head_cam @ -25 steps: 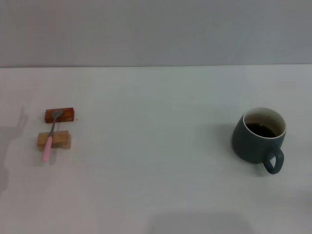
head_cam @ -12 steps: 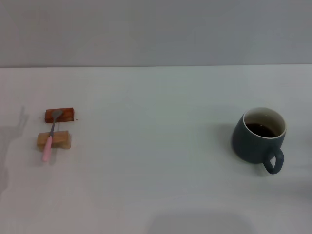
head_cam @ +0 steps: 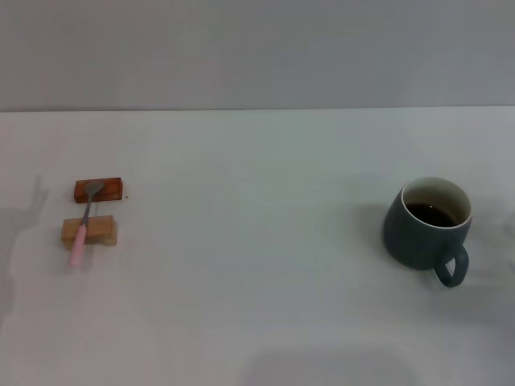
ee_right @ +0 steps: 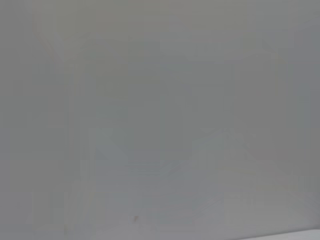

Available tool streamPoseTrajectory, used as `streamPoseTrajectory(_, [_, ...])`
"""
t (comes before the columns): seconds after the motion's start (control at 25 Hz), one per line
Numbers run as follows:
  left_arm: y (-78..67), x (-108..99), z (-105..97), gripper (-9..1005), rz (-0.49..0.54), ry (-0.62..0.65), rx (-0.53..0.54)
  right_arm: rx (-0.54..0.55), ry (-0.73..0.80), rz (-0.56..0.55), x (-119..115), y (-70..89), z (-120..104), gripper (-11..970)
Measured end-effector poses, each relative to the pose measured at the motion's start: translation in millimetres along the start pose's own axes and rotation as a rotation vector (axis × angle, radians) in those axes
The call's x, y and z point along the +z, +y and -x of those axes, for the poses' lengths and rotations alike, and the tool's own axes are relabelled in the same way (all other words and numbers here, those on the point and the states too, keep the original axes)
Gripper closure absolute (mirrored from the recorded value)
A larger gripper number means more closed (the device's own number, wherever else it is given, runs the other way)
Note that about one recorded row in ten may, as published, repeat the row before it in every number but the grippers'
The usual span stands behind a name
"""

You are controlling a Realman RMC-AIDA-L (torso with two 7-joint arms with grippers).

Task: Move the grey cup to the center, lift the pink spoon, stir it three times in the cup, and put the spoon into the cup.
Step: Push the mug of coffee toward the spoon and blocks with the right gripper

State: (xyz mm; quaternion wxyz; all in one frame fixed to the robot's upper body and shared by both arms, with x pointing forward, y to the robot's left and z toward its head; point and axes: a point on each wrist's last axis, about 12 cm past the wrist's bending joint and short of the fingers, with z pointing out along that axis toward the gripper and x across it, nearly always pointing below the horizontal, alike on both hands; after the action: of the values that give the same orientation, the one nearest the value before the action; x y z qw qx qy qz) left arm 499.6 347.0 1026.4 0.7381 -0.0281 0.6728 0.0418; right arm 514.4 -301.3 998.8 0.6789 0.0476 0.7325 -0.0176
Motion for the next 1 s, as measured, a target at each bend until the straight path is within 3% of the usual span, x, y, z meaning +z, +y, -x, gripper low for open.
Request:
streamPoseTrajectory(0.6, [-0.9, 1, 1, 174, -0.003, -0.007, -0.002, 0.002, 0.04, 0.095, 2, 22.1, -4, 960])
streamPoseTrajectory(1.0, [-0.3, 0, 1, 179, -0.002, -0.012, 0.0, -0.006, 0.064, 0.12, 6, 28.6, -5, 959])
